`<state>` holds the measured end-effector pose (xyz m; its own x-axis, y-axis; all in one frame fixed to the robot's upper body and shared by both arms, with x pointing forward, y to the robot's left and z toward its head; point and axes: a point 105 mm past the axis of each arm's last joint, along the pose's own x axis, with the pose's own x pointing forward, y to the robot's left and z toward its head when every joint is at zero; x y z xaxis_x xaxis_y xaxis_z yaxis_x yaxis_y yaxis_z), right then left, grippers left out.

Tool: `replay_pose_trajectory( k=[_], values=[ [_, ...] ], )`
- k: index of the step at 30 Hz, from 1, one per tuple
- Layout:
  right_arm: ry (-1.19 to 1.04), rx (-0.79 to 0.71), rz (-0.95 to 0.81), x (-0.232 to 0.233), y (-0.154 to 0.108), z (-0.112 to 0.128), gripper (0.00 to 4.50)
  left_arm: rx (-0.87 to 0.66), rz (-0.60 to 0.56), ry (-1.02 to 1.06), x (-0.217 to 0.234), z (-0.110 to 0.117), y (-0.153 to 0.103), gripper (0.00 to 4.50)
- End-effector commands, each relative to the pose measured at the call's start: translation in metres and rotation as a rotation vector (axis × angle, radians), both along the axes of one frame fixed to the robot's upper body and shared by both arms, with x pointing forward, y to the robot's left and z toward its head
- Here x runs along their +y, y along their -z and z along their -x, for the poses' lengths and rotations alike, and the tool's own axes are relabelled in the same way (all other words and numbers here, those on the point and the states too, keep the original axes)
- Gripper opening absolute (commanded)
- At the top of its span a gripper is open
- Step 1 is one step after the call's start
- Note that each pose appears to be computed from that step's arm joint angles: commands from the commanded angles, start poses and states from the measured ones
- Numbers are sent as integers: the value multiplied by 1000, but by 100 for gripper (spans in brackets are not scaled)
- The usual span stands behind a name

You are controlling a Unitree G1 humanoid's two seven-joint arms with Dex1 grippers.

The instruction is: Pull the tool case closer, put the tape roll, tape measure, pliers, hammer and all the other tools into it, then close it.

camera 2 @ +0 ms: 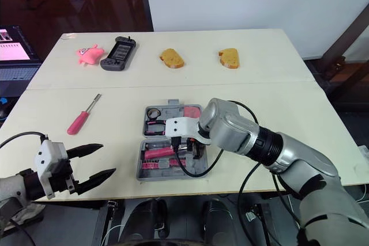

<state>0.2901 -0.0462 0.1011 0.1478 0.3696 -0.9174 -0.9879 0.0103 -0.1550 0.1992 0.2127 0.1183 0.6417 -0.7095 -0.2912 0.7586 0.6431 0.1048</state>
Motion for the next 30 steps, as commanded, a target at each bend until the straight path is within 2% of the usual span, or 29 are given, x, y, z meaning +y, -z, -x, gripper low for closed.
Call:
replay_pose_trajectory(
  k=[1, 26, 30],
  values=[
    [-11, -19, -20, 10, -7, 0, 11, -44, -11, 14, 0, -2, -10, 450],
    [61, -15, -18, 11, 13, -6, 11, -33, -22, 44, -3, -4, -7, 450],
    [46, -61, -14, 9, 8, -10, 182, -35, -22, 46, -3, -5, -7, 450]
  ],
)
